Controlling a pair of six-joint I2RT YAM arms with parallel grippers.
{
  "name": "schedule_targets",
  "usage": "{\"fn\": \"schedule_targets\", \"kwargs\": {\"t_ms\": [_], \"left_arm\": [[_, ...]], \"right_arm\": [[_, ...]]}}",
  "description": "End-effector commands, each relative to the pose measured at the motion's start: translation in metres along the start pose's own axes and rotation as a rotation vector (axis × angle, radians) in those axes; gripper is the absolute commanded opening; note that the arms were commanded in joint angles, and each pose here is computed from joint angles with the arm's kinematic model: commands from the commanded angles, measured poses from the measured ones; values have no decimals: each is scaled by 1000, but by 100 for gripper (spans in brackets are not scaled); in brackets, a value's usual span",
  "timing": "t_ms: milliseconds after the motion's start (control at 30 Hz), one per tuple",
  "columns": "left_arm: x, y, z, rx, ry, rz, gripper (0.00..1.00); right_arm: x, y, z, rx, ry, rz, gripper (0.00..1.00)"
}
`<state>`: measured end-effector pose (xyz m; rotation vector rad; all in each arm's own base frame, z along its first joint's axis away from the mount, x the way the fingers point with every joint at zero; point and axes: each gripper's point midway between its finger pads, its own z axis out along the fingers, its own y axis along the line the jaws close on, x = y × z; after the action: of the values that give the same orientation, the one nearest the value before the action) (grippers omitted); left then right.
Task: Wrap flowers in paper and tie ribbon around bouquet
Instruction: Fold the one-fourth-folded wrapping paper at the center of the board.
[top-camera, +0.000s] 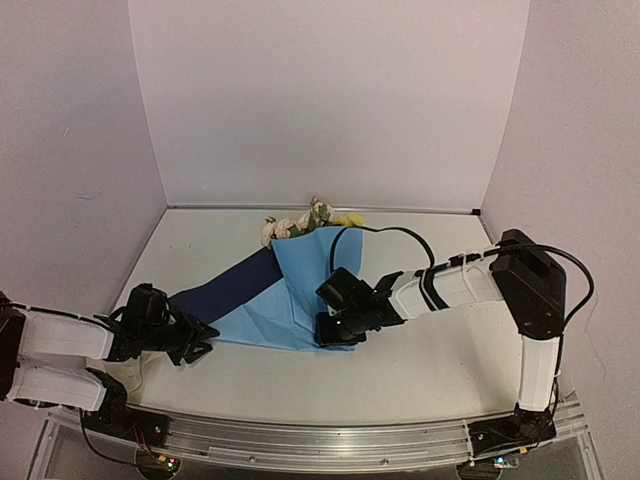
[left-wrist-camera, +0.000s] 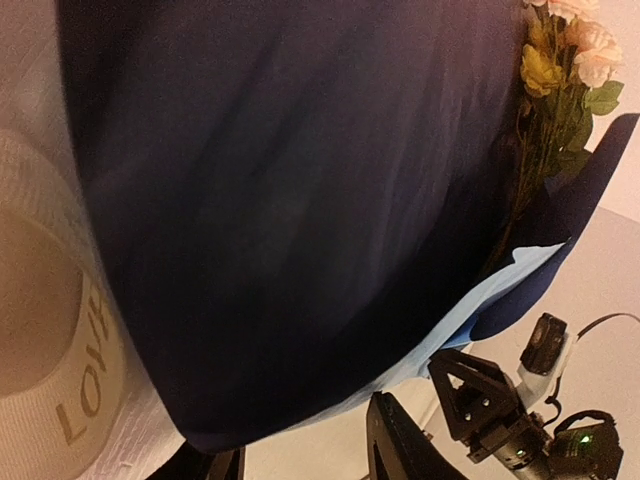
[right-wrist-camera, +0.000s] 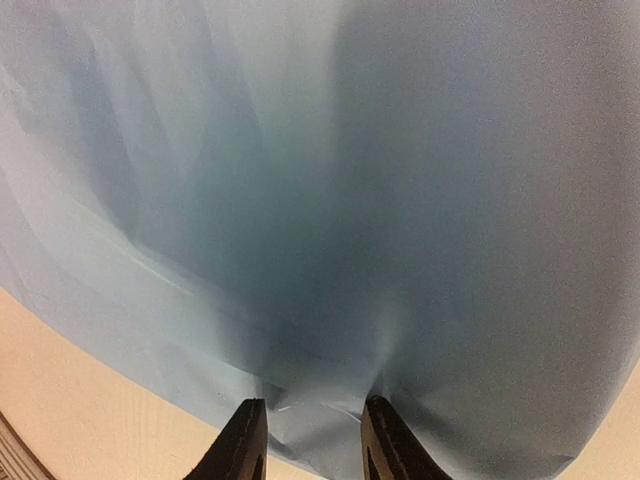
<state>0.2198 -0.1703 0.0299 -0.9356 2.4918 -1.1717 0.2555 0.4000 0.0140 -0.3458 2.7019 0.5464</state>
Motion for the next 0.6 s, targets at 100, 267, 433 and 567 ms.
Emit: {"fn": "schedule_targets", "kwargs": {"t_ms": [100,267,433,567], "left_arm": [[-21,-36,4,158,-95,58,29],[-25,-29,12,122,-103,90,13],[-28,-17,14,65,-121,121,1],[-36,-21,8,32,-161,169,0]], "right_arm": [[-6,13,-1,-17,-18,24,34],[-9,17,-3,-28,-22,27,34],[-17,28,-9,-53,-24,9,35],[-25,38,-18,-67,-22,-23,36]]}}
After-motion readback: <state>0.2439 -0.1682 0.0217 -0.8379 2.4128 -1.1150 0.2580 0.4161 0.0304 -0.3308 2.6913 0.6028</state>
